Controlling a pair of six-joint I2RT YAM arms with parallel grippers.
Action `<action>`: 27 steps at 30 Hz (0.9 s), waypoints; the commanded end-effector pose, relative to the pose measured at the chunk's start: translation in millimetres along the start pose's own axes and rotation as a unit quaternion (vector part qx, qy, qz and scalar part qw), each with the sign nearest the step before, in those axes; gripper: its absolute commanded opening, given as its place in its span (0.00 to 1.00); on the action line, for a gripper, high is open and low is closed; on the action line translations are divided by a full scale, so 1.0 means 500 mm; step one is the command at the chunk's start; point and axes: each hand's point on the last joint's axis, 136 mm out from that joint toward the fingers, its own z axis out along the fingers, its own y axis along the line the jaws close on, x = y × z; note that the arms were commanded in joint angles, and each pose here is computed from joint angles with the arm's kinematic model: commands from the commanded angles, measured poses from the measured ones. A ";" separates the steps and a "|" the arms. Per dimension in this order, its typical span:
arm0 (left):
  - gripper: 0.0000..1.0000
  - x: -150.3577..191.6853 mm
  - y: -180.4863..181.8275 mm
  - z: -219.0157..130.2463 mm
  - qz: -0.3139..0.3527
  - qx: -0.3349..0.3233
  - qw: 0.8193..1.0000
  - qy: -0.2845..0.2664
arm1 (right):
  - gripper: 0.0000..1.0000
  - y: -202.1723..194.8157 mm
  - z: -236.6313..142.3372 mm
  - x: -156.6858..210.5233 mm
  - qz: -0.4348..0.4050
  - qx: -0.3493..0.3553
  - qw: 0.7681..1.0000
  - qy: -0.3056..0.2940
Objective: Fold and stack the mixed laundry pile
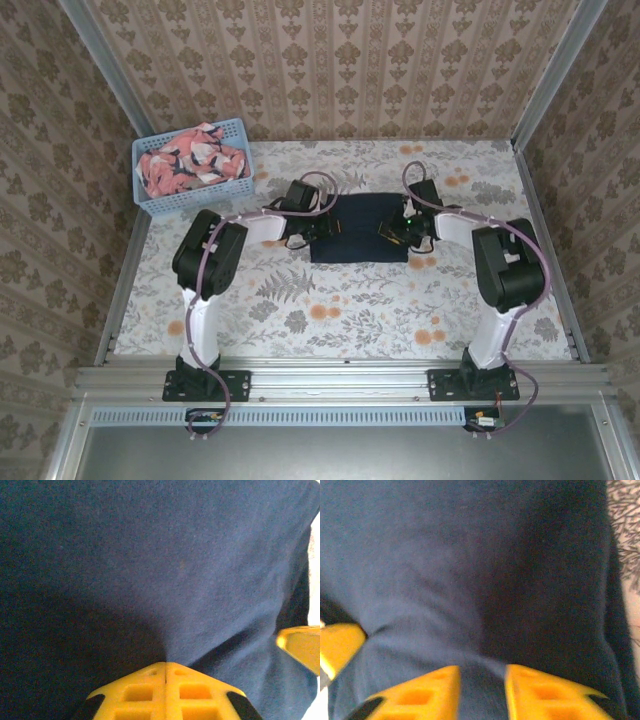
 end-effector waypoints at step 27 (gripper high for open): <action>0.30 0.032 0.062 -0.025 -0.008 -0.051 0.999 0.003 | 0.65 -0.011 -0.154 0.029 -0.108 0.135 0.984 -0.038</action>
